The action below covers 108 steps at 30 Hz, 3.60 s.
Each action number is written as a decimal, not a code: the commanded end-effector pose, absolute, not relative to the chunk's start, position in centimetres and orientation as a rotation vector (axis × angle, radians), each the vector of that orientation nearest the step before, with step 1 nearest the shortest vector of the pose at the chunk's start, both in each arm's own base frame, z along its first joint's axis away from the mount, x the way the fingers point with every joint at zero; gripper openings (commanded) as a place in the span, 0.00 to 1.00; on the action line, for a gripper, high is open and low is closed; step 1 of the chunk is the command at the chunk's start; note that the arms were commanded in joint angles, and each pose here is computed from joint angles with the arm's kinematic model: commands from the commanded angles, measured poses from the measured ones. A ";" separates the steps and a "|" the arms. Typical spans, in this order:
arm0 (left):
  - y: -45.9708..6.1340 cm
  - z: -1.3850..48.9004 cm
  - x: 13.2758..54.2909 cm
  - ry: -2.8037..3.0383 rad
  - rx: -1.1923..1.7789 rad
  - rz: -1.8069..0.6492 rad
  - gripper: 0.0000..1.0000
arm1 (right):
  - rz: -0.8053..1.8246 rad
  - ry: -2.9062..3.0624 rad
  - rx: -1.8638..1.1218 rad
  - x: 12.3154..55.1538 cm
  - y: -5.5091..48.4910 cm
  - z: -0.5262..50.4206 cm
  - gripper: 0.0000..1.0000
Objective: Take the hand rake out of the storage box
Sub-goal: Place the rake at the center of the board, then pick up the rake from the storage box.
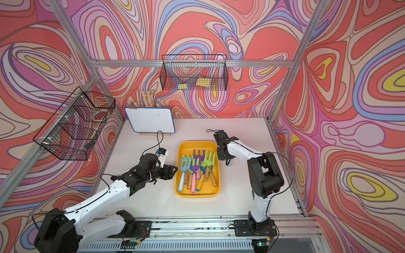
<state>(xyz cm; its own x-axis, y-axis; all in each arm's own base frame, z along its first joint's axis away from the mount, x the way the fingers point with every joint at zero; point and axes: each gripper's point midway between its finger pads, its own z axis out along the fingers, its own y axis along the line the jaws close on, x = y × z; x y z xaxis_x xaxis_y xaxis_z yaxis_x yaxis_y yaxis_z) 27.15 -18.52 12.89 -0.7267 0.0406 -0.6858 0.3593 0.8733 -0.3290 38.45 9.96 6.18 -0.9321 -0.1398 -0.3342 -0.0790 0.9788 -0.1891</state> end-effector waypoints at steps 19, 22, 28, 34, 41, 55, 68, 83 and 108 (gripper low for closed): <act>-19.4 14.1 27.4 2.292 0.316 -0.608 0.70 | -0.244 2.820 -0.109 39.4 9.5 4.6 0.17; -19.4 14.1 27.4 2.290 0.318 -0.611 0.70 | -0.251 2.838 -0.110 39.2 9.3 4.1 0.17; -19.5 14.3 27.4 2.288 0.317 -0.612 0.70 | -0.259 2.858 -0.110 39.2 9.3 3.4 0.19; -19.5 14.2 27.3 2.290 0.321 -0.611 0.70 | -0.250 2.861 -0.113 39.1 9.5 3.3 0.23; -19.6 14.1 27.3 2.293 0.323 -0.610 0.70 | -0.224 2.843 -0.112 39.1 9.7 4.0 0.30; -19.5 14.9 27.1 2.268 0.326 -0.603 0.71 | -0.185 2.767 -0.095 39.0 9.6 6.8 0.67; -20.6 19.6 28.2 2.145 0.249 -0.651 0.84 | 0.116 2.518 -0.176 37.5 12.2 15.9 0.92; -24.1 17.9 27.0 2.206 0.455 -0.577 0.66 | 0.197 2.324 -0.098 36.5 12.3 19.8 0.72; -34.2 13.6 26.7 2.277 0.719 -0.497 0.65 | 0.166 2.170 0.048 36.4 10.3 21.4 0.61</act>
<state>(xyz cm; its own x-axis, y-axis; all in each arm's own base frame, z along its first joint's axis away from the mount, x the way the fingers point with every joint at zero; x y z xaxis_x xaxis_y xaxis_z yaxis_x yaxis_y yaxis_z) 26.71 -33.34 13.66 -0.6242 0.3288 -0.7087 0.6059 0.7764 -0.1735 36.35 10.59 21.19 -0.5856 0.0751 -0.8071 -0.0534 0.9900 0.1309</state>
